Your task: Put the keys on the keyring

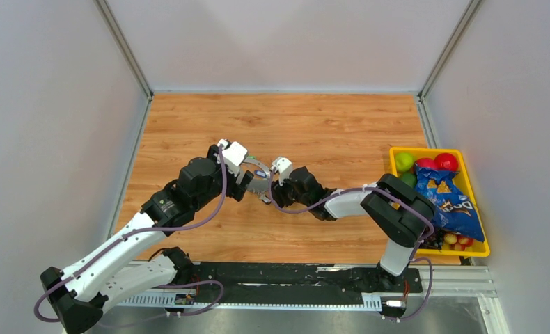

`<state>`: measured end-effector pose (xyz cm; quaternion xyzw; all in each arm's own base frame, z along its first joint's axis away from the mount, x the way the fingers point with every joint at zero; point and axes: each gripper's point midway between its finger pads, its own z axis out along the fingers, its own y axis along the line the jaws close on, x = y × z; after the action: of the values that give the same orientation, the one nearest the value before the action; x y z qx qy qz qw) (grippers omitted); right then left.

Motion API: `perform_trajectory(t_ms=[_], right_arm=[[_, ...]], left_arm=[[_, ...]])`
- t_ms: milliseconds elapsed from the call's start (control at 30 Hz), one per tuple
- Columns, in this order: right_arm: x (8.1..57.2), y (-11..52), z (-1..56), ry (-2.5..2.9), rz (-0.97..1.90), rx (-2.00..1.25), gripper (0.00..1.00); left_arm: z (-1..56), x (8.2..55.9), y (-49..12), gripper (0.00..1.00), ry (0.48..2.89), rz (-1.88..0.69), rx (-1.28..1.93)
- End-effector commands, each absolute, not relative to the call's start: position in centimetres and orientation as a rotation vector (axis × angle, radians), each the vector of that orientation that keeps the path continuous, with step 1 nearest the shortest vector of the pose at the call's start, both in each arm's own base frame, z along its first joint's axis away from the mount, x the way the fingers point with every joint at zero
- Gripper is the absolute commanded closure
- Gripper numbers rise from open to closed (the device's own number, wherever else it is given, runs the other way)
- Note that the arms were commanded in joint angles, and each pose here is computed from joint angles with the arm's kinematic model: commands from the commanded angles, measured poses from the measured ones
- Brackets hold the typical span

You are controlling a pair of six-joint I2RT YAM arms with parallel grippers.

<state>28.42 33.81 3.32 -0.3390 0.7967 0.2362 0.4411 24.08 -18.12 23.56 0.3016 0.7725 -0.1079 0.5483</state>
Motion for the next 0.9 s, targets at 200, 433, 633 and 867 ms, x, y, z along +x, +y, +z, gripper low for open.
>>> perform_trajectory(t_ms=[200,433,633,867], right_arm=[[29.1,34.7,4.1,1.873,0.600,-0.831,0.59],[29.4,35.1,3.6,1.868,0.606,-0.834,0.60],[29.6,35.4,3.3,1.862,0.610,-0.831,0.62],[30.2,35.4,2.8,1.847,0.573,-0.850,0.66]], left_arm=[[24.7,24.2,-18.4,0.11,1.783,-0.282,0.689],[24.6,24.2,-18.4,0.10,1.781,-0.282,0.690],[24.5,24.2,-18.4,0.10,1.780,-0.284,0.693],[24.4,24.3,-18.5,0.09,1.779,-0.280,0.696]])
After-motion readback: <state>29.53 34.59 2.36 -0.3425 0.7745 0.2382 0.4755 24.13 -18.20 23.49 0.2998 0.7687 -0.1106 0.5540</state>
